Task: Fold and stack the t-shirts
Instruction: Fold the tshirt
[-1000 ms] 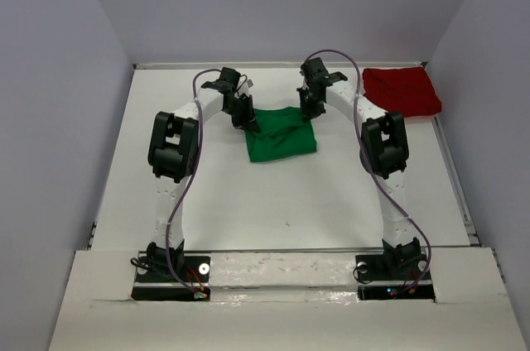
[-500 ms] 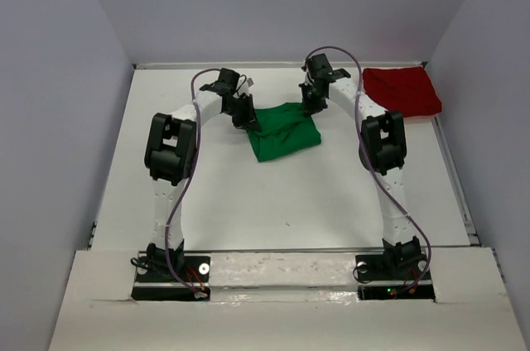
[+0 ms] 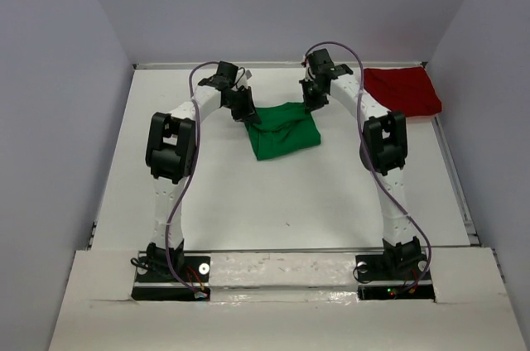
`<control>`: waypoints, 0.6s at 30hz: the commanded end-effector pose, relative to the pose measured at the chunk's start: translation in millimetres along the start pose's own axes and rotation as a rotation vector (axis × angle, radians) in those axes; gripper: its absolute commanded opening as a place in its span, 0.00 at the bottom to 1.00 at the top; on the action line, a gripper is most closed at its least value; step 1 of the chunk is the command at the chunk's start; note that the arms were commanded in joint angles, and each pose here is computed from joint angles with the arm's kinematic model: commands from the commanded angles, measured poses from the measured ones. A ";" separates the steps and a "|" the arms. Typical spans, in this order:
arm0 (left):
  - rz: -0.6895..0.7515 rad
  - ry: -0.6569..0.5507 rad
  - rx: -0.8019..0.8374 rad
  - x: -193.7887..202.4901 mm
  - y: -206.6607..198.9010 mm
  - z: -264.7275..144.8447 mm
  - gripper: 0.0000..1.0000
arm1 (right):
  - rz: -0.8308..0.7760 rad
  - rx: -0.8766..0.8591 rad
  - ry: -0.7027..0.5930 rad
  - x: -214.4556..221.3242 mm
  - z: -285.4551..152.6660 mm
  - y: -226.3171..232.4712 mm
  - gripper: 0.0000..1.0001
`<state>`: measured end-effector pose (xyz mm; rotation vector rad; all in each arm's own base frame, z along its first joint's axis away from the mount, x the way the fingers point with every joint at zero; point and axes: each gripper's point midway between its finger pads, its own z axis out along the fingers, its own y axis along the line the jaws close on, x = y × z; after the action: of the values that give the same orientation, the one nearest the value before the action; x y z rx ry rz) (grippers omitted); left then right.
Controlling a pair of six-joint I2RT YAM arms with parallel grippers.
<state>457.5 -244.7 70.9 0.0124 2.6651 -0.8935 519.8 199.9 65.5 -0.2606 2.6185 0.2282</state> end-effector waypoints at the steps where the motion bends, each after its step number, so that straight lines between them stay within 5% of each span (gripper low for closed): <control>1: 0.015 -0.048 0.007 -20.9 -8.5 -15.4 0.00 | -0.031 0.002 -0.112 -37.0 -32.0 -1.1 0.00; 8: 0.013 -0.063 -0.015 -20.2 0.7 -17.6 0.00 | -0.083 -0.034 -0.163 -56.0 -22.9 5.0 0.01; 18: 0.007 -0.080 -0.049 -13.8 13.6 -19.5 0.00 | -0.210 -0.070 -0.223 -74.8 3.0 9.2 0.29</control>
<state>467.6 -228.3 61.3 -0.0332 2.6552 -0.8257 558.3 214.7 89.8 -0.4188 2.4555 0.2567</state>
